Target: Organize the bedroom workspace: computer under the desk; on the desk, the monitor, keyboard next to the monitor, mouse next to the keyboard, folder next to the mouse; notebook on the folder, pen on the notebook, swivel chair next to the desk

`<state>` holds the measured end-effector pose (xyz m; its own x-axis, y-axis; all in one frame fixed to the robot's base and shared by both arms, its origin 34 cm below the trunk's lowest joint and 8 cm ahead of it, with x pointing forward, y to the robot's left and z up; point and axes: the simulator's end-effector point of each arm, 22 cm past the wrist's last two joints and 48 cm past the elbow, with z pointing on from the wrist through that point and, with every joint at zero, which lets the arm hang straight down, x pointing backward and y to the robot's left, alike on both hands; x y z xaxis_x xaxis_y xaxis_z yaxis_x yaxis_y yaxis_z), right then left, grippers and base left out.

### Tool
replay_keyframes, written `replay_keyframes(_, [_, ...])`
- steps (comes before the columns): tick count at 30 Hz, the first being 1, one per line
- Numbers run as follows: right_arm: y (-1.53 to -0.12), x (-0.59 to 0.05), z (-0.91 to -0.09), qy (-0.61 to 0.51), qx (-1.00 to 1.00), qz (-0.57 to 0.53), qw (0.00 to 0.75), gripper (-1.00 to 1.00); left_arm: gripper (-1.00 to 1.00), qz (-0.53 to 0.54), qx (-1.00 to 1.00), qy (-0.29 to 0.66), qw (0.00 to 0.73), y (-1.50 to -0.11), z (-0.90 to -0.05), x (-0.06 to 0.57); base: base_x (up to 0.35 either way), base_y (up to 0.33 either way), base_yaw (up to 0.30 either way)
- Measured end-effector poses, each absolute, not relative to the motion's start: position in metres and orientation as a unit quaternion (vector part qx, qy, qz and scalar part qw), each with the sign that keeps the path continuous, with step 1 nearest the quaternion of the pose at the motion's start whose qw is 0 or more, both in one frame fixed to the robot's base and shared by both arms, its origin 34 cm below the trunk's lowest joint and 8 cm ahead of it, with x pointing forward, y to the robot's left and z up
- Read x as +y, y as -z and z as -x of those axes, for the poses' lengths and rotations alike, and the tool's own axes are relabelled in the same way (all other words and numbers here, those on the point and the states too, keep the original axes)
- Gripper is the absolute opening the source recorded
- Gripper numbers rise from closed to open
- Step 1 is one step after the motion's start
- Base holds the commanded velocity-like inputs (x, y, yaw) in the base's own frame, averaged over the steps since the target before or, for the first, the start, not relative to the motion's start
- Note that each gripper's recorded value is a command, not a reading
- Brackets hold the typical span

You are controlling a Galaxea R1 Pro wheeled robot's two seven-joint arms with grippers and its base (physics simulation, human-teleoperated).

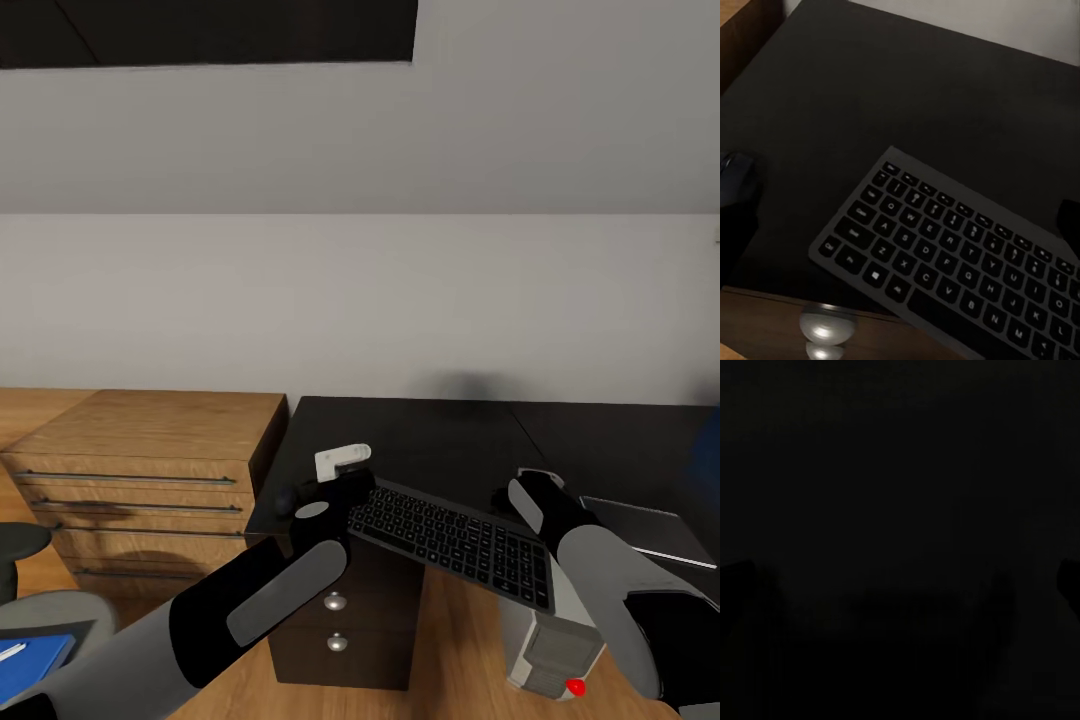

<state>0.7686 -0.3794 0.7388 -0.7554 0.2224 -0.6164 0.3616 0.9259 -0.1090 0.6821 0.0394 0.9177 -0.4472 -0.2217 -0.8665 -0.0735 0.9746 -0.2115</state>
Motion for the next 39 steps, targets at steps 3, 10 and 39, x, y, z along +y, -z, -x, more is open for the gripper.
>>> replay_keyframes(3, [-0.7386,-0.3792,-0.7685,0.111,0.93,-0.157,0.312,1.0,1.0,0.087,0.848,0.071,0.518,-0.9176,-0.6821,0.0394,-0.061,0.0,0.0])
replay_keyframes(10, [-0.7382,-0.3797,-0.7681,0.113,0.931,-0.156,0.311,1.0,1.0,0.087,0.848,0.072,0.518,-0.9175,-0.6823,0.0393,-0.193,0.0,0.0])
replay_keyframes(39, [-0.7474,-0.3804,-0.7759,0.113,0.924,-0.157,0.33,1.0,1.0,0.087,0.848,0.072,0.519,-0.9179,-0.682,0.0392,-0.035,0.0,0.0])
